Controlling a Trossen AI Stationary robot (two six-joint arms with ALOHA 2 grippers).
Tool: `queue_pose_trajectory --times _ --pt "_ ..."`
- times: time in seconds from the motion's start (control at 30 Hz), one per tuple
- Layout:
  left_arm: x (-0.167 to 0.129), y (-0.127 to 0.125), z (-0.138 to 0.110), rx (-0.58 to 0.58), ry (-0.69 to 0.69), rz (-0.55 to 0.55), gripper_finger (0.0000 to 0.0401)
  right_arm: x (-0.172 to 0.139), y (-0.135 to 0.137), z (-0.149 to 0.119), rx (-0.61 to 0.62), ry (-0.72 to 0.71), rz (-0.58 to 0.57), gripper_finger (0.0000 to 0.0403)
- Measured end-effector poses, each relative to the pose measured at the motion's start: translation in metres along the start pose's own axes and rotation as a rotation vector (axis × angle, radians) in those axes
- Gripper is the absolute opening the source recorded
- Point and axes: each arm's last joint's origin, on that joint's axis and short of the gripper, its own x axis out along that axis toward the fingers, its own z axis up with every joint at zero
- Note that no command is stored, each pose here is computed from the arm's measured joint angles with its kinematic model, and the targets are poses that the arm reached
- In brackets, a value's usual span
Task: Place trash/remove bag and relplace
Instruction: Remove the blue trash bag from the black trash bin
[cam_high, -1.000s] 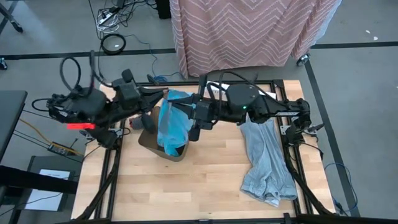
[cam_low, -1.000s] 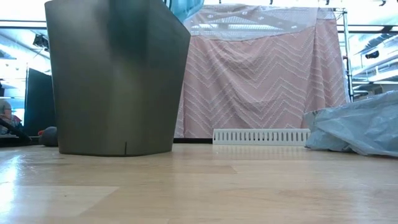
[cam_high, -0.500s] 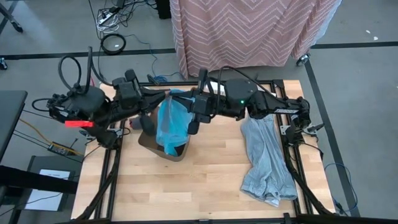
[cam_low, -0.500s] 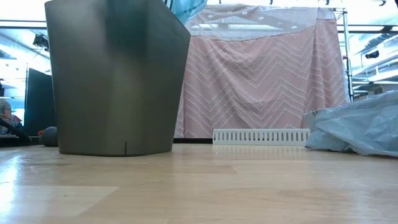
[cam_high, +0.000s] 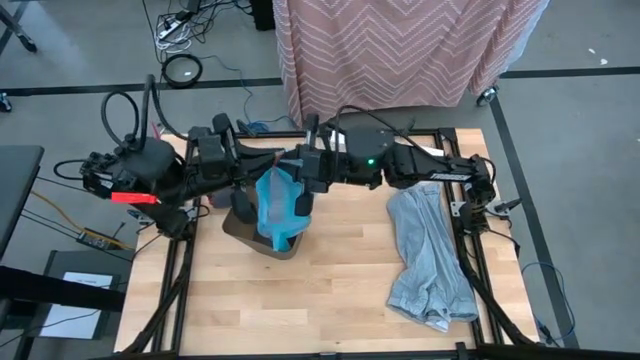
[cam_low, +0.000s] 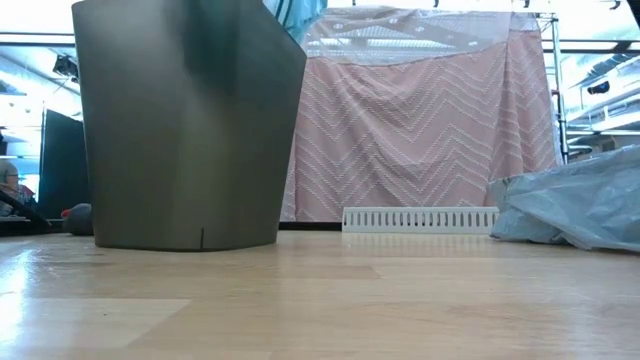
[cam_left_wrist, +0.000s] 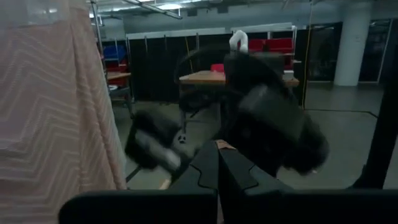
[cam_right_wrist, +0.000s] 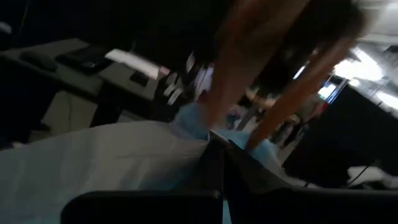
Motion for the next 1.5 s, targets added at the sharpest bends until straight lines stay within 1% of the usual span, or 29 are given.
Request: queue_pose_trajectory --times 0.33,0.47,0.73,0.83,0.97,1.2,1.27,1.33,1.43,1.5 --pt "-0.011 0.016 0.028 0.020 -0.092 0.021 0.0002 0.010 0.015 -0.023 0.030 0.091 0.045 0.0000" --pt "-0.011 0.018 0.029 0.049 -0.095 0.032 0.0002 0.011 0.017 -0.026 0.034 0.100 0.050 0.0000" --pt "-0.007 0.024 0.030 0.056 -0.100 0.068 0.0002 0.012 0.015 -0.029 0.049 0.113 0.073 0.0000" --pt "-0.007 0.026 0.033 0.082 -0.127 0.082 0.0002 0.012 0.016 -0.032 0.043 0.138 0.089 0.0000" --pt "-0.008 0.029 0.041 0.073 -0.196 0.103 0.0004 0.015 0.021 -0.040 0.041 0.157 0.107 0.0000" --pt "-0.008 0.029 0.040 0.093 -0.184 0.106 0.0005 0.018 0.025 -0.048 0.053 0.174 0.118 0.0000" --pt "-0.009 0.030 0.043 0.118 -0.203 0.126 0.0005 0.018 0.023 -0.048 0.060 0.170 0.112 0.0000" --pt "-0.011 0.032 0.047 0.117 -0.234 0.153 0.0005 0.019 0.022 -0.050 0.067 0.181 0.113 0.0000" --pt "-0.015 0.036 0.049 0.125 -0.217 0.200 0.0005 0.020 0.022 -0.051 0.052 0.183 0.106 0.0000" --pt "-0.015 0.037 0.044 0.166 -0.157 0.215 0.0005 0.017 0.020 -0.044 0.028 0.165 0.078 0.0000"
